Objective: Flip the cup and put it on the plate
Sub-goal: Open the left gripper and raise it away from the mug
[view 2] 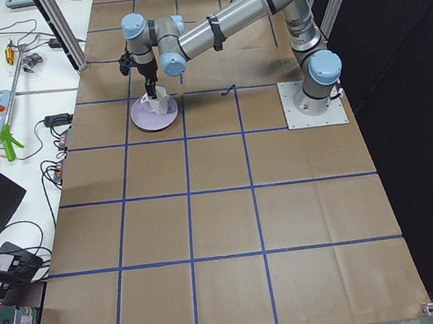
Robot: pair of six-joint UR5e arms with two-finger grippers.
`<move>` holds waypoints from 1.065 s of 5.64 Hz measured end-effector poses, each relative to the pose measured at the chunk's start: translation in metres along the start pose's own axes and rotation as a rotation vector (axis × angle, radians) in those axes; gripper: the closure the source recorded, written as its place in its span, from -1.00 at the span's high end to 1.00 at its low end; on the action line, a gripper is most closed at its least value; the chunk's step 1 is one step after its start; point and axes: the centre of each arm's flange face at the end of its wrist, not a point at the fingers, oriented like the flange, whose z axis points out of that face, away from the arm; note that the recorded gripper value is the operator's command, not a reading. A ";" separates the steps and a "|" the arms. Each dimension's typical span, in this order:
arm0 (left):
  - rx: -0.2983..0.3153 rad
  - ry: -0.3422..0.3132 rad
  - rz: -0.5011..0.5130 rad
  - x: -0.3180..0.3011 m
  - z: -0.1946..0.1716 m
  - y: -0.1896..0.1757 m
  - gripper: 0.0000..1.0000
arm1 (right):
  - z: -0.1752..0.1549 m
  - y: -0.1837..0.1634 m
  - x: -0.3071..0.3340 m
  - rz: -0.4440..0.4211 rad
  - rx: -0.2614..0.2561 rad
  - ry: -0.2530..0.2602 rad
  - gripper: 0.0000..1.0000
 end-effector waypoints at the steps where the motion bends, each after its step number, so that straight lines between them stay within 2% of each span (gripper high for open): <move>1: 0.012 -0.001 -0.014 0.004 -0.032 0.008 0.96 | 0.000 0.000 0.000 0.000 0.000 0.000 1.00; 4: 0.013 0.001 0.011 0.050 -0.138 0.065 0.97 | 0.000 0.000 0.000 0.000 0.000 0.000 1.00; 6: 0.054 0.001 0.059 0.075 -0.185 0.108 0.97 | 0.000 0.000 0.000 0.000 0.000 0.000 1.00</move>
